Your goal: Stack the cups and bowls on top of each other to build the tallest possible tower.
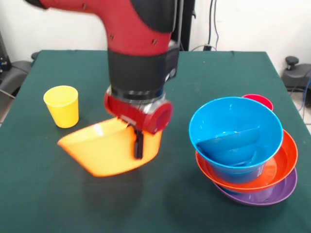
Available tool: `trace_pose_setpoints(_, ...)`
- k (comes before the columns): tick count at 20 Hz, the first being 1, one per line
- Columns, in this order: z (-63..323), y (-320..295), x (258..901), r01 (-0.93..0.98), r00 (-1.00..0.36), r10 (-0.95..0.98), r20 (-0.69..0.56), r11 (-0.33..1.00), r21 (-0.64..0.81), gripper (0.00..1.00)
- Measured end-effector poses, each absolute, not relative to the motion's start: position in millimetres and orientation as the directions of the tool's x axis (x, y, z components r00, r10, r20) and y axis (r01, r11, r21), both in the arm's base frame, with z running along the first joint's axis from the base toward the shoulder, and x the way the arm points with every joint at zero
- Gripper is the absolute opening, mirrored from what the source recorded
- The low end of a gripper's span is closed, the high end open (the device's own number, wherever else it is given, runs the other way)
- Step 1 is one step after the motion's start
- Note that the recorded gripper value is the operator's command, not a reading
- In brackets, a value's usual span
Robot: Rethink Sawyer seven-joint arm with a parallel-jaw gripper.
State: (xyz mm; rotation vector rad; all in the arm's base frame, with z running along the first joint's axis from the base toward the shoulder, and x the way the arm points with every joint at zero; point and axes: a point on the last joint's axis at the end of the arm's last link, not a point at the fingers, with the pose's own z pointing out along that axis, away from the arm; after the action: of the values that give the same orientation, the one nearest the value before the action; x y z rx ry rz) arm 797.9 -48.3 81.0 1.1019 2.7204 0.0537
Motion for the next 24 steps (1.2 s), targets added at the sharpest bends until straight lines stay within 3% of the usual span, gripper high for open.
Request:
trace_pose_setpoints(18, 240, 29, 788, 0.675, -0.725, 0.686, -0.054, 0.724, 0.139, 0.00)
trace_pose_setpoints(24, 264, 46, 787, 0.664, -0.736, 0.675, -0.046, 0.734, 0.140, 0.00)
